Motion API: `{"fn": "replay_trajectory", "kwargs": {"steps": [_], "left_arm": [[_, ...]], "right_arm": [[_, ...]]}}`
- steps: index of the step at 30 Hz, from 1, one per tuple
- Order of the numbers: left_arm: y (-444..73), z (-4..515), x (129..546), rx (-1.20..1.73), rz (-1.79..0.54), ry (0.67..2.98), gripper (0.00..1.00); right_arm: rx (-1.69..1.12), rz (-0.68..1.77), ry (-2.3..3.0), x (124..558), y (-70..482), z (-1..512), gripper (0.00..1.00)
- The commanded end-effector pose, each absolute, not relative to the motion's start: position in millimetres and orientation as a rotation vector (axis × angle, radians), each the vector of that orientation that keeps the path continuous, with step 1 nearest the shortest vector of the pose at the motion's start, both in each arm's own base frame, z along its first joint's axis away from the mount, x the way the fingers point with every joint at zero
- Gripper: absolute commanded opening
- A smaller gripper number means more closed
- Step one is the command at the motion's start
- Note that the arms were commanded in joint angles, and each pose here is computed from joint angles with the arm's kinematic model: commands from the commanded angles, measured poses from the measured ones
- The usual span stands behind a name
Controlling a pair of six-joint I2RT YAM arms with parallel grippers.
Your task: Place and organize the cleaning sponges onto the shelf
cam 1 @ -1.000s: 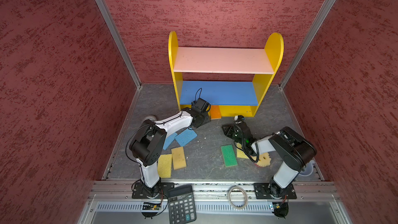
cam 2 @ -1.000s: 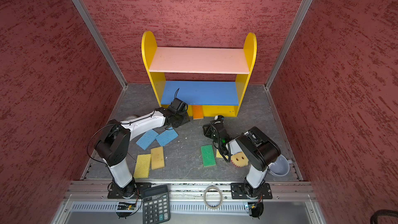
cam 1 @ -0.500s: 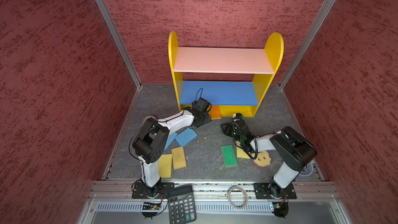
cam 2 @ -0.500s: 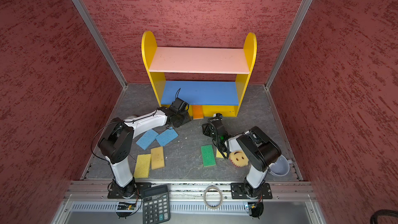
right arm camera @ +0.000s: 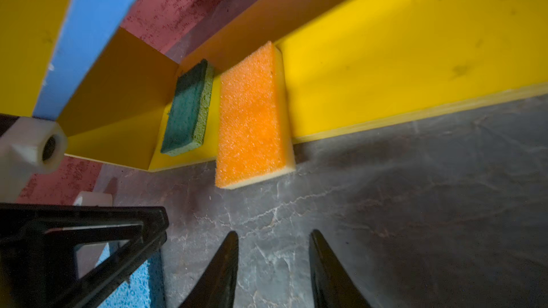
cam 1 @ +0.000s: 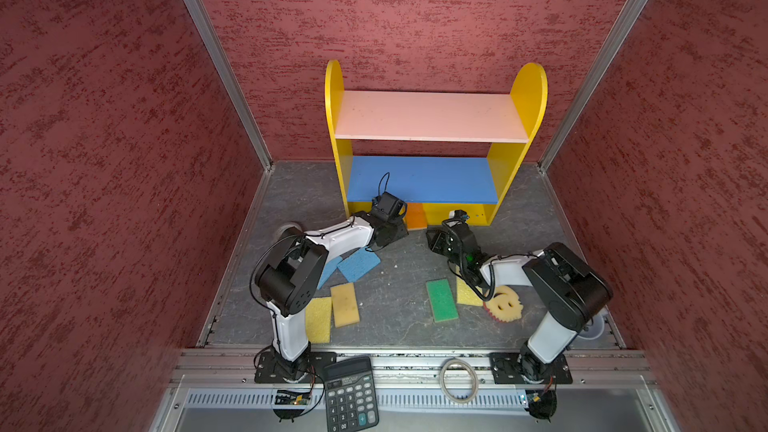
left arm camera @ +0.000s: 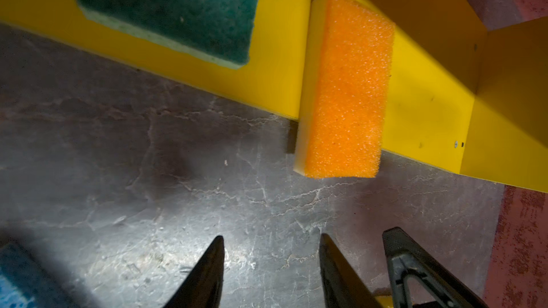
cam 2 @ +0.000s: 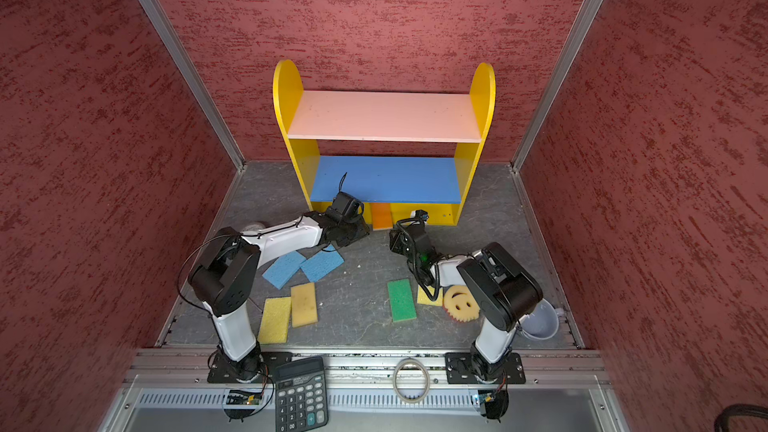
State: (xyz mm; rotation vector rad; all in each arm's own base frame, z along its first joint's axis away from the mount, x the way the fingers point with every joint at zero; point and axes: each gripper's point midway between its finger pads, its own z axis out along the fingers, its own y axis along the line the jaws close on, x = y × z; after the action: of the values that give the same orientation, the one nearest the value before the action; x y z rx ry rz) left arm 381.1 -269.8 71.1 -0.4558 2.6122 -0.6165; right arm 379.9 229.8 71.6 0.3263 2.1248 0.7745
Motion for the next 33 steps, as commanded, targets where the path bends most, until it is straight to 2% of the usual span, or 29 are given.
{"fn": "replay_trajectory", "kwargs": {"steps": [1, 5, 10, 20, 33], "left_arm": [[-279, 80, 397, -0.405, -0.672, 2.569, 0.46], [-271, 77, 405, -0.436, -0.698, 2.578, 0.23], [-254, 82, 408, -0.454, -0.702, 2.568, 0.00], [-213, 77, 393, -0.538, -0.692, 2.569, 0.00], [-195, 75, 362, -0.552, -0.654, 2.586, 0.00]], "right_arm": [[0.369, 0.767, 2.073, 392, 232, 78, 0.28], [0.383, 0.801, 2.082, 396, 246, 73, 0.10], [0.340, 0.833, 2.129, 390, 281, 64, 0.01], [0.401, 0.944, 2.162, 394, 320, 36, 0.00], [0.573, 0.998, 2.113, 421, 301, 6, 0.00]]}}
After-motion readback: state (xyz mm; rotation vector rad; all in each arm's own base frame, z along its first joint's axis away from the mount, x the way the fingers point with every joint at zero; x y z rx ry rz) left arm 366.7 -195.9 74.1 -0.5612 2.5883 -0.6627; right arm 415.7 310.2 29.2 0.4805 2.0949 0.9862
